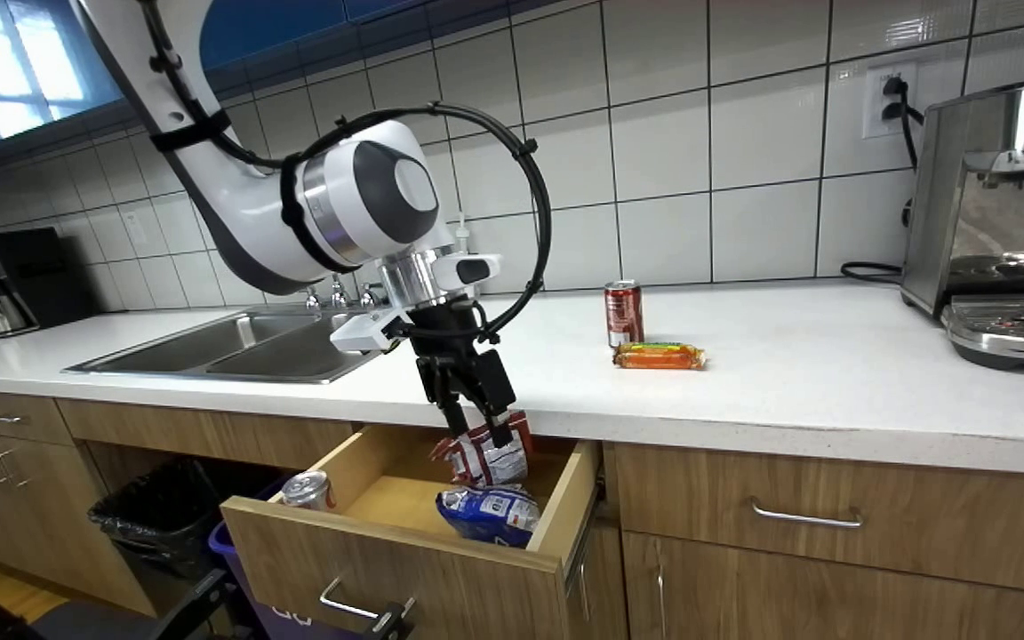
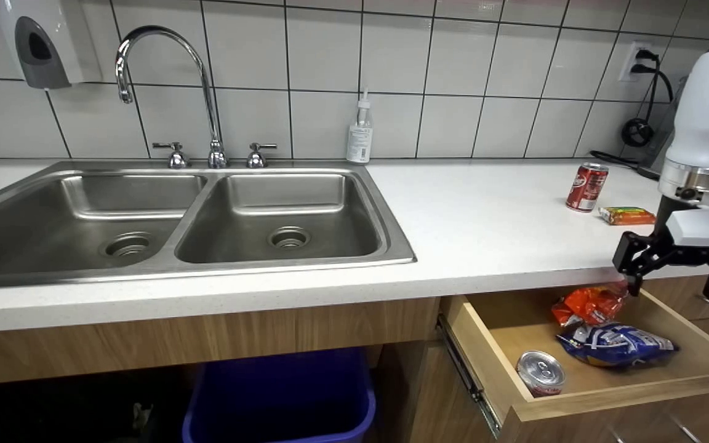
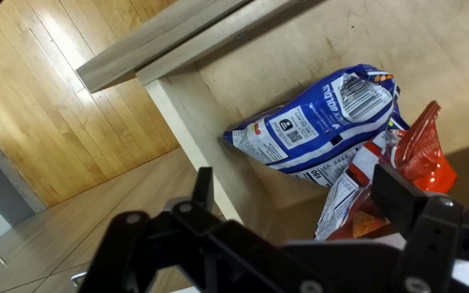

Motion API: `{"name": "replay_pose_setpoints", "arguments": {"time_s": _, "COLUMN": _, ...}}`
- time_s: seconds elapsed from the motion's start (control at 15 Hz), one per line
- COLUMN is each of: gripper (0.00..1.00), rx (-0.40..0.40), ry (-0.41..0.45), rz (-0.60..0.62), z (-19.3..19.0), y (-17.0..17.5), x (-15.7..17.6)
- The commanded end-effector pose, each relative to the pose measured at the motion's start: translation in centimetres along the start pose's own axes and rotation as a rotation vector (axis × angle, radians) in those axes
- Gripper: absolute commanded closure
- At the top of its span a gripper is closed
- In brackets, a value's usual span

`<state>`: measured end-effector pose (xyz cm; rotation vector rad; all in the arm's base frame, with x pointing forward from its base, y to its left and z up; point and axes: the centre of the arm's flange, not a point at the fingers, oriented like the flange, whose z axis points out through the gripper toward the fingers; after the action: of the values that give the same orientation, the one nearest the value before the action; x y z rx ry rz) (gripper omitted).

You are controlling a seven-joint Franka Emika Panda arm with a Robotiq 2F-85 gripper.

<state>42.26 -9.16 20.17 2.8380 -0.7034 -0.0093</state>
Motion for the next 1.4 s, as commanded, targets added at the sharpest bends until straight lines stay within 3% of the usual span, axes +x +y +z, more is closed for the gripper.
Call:
{"name": "replay_pose_setpoints", "arguments": {"time_s": 0.0, "gripper": 0.00, "rx": -0.030, "ry": -0.001, "rz": 0.034, "z": -0.8, "y": 2.0, "x": -0.4}}
{"name": "replay_pose_setpoints", "arguments": {"time_s": 0.47, "gripper": 0.00, "rx": -0.051, "ry": -0.018, "rz": 0.047, "z": -0.4, "y": 3.5, "x": 0.4}}
{"name": "replay_pose_setpoints", "arguments": {"time_s": 1.33, "gripper": 0.00, "rx": -0.045, "ry": 0.007, "rz": 0.023, "z": -1.8, "y": 2.9, "x": 1.6}}
